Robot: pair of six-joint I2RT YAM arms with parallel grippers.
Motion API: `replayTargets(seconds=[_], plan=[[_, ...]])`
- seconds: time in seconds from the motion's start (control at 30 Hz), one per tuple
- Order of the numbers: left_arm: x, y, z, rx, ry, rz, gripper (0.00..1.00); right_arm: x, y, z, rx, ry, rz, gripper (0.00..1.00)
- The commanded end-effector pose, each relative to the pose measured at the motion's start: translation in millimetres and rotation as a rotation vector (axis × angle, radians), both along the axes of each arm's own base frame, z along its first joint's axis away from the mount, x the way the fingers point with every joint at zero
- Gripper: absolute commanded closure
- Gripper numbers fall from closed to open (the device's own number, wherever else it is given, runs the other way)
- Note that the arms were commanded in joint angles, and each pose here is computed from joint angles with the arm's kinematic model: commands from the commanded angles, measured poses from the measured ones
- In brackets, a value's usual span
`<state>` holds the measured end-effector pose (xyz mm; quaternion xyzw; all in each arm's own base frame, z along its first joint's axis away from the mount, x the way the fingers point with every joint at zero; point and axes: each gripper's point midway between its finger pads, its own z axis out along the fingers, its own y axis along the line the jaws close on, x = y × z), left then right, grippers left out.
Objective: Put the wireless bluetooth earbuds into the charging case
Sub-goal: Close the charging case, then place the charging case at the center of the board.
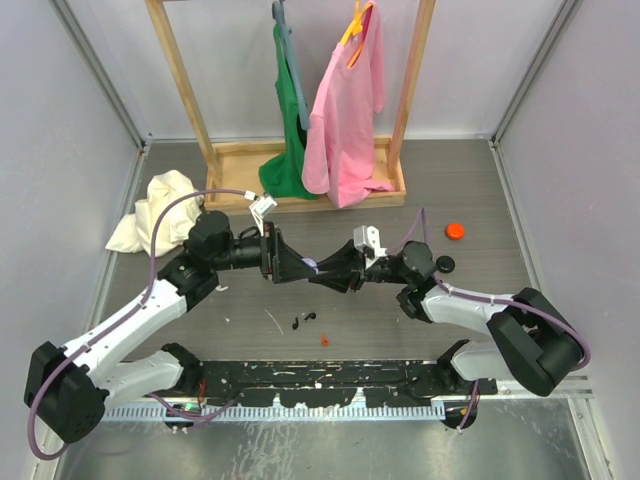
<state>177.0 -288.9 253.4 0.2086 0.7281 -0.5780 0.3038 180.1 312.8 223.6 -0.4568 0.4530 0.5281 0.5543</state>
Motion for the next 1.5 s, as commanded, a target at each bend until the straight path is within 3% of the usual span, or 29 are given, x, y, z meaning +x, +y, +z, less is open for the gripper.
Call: replayTargets(seconds=[0.0, 0.27, 0.6, 0.8, 0.97, 1.23, 1.47], plan=[[-11.4, 4.0, 28.9, -0.081, -0.111, -0.057, 0.38, 5.7, 3.6, 10.5, 0.014, -0.027, -0.008, 0.99], [-10.7, 17.4, 23.1, -0.033, -0.152, 0.004, 0.38, 12.9, 2.5, -3.8, -0.031, 0.045, -0.052, 0.99], [55.2, 86.3, -63.9, 0.405, -0.032, 0.546, 0.33, 76.3, -25.5, -41.4, -0.165, 0.335, -0.425, 0.99], [66.6, 124.5, -95.4, 0.573, 0.000, 0.728, 0.30, 125.4, -65.8, -68.0, -0.170, 0.535, -0.697, 0.99], [73.2, 161.3, -114.1, 0.716, 0.013, 0.890, 0.27, 163.7, -95.4, -88.8, -0.134, 0.726, -0.826, 0.99], [83.8, 186.4, -133.4, 0.792, 0.081, 0.989, 0.24, 226.8, -143.8, -131.7, -0.068, 0.976, -0.987, 0.96], [90.5, 197.4, -145.5, 0.833, 0.126, 1.019, 0.23, 242.0, -160.0, -170.3, -0.060, 1.160, -0.997, 0.89]])
